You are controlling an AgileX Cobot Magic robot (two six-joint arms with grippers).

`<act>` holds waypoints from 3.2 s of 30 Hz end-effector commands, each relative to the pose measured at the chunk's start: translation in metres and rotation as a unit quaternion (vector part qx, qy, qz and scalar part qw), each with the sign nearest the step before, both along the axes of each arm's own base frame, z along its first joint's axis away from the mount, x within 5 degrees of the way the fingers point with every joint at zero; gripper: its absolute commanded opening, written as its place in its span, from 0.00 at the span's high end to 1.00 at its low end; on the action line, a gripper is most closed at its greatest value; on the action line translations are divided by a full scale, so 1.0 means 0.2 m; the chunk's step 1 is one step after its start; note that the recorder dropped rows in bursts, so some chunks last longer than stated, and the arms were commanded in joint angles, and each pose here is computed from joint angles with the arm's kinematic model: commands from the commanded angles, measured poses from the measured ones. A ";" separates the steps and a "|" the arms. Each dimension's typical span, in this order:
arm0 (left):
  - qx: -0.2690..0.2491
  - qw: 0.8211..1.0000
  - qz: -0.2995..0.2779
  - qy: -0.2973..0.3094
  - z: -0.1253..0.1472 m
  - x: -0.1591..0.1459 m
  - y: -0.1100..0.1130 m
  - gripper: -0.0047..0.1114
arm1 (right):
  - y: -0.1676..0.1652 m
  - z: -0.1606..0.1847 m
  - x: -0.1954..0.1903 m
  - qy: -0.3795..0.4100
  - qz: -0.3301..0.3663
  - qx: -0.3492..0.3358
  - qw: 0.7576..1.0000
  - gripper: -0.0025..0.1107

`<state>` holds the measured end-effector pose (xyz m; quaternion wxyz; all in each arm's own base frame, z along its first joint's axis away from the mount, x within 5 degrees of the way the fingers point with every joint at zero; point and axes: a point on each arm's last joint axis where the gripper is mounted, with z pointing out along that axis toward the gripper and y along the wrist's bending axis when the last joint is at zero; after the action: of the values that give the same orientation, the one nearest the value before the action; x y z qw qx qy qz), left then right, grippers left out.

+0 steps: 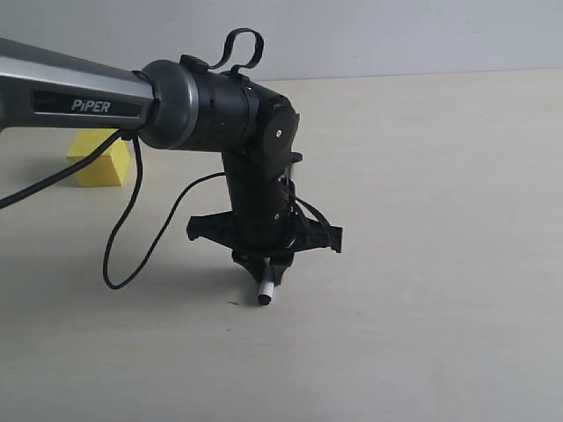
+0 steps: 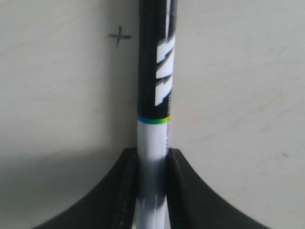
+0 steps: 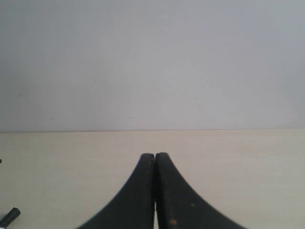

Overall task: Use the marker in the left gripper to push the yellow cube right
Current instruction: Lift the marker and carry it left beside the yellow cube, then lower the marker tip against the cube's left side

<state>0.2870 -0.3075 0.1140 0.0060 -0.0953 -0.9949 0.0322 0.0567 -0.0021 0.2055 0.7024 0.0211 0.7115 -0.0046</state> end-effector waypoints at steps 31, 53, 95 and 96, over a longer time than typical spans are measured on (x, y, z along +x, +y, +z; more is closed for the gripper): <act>0.113 0.868 -0.458 -0.155 0.87 0.44 1.25 0.96 | 0.00 0.00 0.00 -0.006 -0.003 -0.001 1.000 0.98; 0.106 0.842 -0.522 -0.085 0.43 0.64 1.76 0.96 | 0.00 0.00 0.00 -0.006 -0.003 -0.001 1.000 0.98; 0.066 0.811 -0.572 -0.105 0.11 0.81 2.01 0.96 | 0.00 0.00 0.00 -0.006 -0.003 0.000 1.000 0.98; 0.068 0.810 -0.572 -0.107 0.12 0.82 2.01 0.96 | 0.00 0.00 0.00 -0.006 -0.003 -0.001 1.000 0.98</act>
<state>0.4464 0.0928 0.1343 -0.0699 -0.6479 -0.7573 -0.0433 0.0567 -0.0021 0.2055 0.7024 0.0211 0.7115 -0.0046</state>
